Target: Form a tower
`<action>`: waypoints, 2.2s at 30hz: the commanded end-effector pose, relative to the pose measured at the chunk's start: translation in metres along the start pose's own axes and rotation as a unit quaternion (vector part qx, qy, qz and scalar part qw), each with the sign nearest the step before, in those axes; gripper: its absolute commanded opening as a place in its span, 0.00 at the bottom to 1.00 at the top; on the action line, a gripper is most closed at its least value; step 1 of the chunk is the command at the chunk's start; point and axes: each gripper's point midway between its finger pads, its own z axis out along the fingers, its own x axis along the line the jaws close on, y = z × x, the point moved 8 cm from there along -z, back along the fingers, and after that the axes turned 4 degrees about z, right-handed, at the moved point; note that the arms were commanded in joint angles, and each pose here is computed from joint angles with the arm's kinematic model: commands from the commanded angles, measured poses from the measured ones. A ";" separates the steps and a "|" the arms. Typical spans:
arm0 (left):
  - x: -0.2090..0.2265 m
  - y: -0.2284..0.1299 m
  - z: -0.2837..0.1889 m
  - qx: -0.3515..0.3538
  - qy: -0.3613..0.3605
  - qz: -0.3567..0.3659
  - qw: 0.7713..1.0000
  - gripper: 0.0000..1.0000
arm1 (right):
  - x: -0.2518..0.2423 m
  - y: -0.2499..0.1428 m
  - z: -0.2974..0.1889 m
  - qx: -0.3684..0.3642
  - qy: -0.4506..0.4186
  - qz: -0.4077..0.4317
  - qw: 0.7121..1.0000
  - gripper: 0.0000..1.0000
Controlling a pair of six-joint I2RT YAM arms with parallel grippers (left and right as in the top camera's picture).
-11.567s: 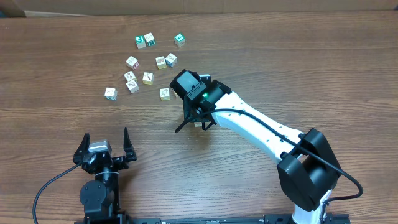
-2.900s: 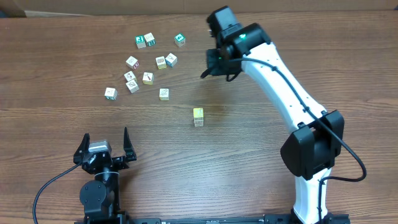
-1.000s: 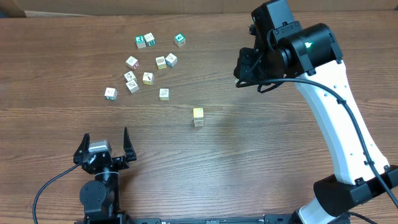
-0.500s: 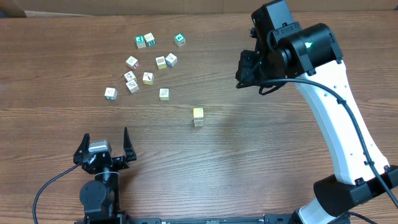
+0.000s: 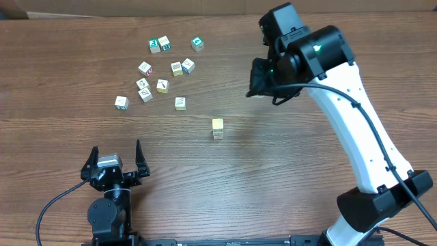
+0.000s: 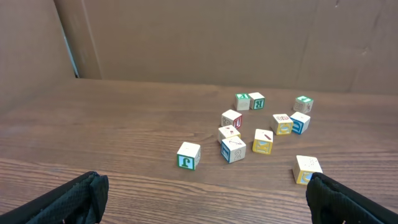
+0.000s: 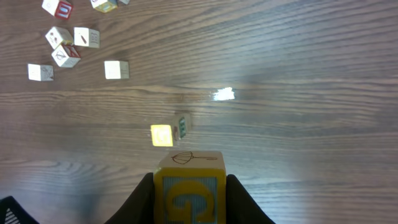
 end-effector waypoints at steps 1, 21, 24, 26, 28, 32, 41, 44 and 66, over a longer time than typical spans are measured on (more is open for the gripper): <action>0.000 0.000 0.000 -0.004 -0.001 0.011 1.000 1.00 | 0.006 -0.008 0.016 0.001 -0.020 0.008 1.000 0.04; 0.000 0.000 0.000 -0.004 -0.001 0.011 1.000 1.00 | 0.053 -0.051 0.092 -0.037 -0.029 -0.027 0.999 0.04; 0.000 0.000 0.000 -0.004 -0.001 0.011 1.000 0.99 | 0.059 -0.057 0.092 -0.049 -0.040 -0.027 0.998 0.04; 0.000 0.000 0.000 -0.004 -0.001 0.011 1.000 0.99 | 0.061 -0.059 0.093 -0.057 -0.045 -0.031 0.997 0.04; 0.000 0.000 0.000 -0.004 -0.001 0.011 1.000 1.00 | 0.063 -0.061 0.095 -0.059 -0.051 -0.037 0.996 0.04; 0.000 0.000 0.000 -0.004 -0.001 0.011 1.000 1.00 | 0.063 -0.062 0.103 -0.052 -0.057 -0.038 0.996 0.04; 0.000 0.000 0.000 -0.004 -0.001 0.011 1.000 1.00 | 0.063 -0.063 0.108 -0.045 -0.060 -0.038 0.996 0.04; 0.000 0.000 0.000 -0.004 -0.001 0.011 1.000 1.00 | 0.064 -0.063 0.108 -0.043 -0.057 -0.038 0.997 0.04; 0.000 0.000 0.000 -0.004 -0.001 0.011 1.000 0.99 | 0.064 -0.062 0.108 -0.043 -0.057 -0.038 0.997 0.04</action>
